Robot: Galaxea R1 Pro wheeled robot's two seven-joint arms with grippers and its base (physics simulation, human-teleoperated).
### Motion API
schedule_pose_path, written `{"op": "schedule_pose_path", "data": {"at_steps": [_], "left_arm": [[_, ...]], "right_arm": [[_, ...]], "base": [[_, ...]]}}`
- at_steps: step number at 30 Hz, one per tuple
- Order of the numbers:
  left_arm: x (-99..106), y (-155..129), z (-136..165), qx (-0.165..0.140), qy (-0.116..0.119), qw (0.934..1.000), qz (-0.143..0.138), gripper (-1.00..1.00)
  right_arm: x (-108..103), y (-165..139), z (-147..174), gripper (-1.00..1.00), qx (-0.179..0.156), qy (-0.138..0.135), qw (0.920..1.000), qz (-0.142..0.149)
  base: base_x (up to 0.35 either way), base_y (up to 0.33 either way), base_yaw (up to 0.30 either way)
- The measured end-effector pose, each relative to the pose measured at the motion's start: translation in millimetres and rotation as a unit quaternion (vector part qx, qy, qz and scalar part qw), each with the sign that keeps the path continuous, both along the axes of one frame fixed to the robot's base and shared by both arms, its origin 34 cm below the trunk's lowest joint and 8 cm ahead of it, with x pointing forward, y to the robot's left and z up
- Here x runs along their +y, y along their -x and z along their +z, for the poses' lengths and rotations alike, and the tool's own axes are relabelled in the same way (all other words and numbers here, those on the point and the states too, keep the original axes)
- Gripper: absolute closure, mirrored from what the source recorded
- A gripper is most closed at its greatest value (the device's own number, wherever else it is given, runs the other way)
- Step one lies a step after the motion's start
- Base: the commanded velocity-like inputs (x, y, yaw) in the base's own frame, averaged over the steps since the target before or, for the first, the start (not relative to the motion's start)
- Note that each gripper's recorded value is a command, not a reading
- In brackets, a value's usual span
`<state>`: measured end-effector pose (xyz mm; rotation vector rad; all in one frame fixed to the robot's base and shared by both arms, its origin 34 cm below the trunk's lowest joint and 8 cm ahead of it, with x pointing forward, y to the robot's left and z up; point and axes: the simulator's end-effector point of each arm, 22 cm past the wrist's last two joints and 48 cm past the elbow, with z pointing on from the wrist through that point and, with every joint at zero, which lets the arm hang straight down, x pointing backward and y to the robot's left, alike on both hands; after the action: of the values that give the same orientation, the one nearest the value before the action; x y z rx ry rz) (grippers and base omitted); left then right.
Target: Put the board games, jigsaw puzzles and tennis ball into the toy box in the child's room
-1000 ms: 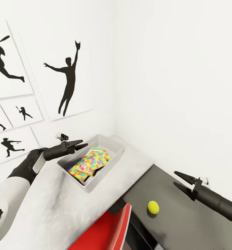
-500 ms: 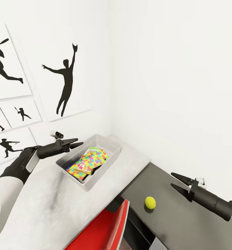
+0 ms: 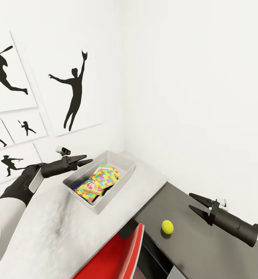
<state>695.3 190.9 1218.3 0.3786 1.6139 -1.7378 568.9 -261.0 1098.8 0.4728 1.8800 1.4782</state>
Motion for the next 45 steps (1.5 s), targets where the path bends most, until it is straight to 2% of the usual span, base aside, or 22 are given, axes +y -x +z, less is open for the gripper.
{"op": "schedule_pose_path", "data": {"at_steps": [10, 38, 45], "left_arm": [[0, 1, 1, -0.001, 0.000, 1.0000, 0.000, -1.00], [0, 12, 29, -0.027, -0.002, 0.9996, -0.001, -1.00], [10, 14, 22, -0.022, -0.008, 0.9997, 0.007, -1.00]], "right_arm": [[0, 1, 1, -1.00, -0.001, 0.000, 1.0000, 0.001], [1, 5, 22, -1.00, -0.024, 0.000, 0.9997, 0.002], [-1, 5, 23, -1.00, -0.025, 0.001, 0.9997, -0.001]], "base": [[0.000, 0.000, 0.000], [0.000, 0.000, 0.021], [0.000, 0.000, 0.016]]}}
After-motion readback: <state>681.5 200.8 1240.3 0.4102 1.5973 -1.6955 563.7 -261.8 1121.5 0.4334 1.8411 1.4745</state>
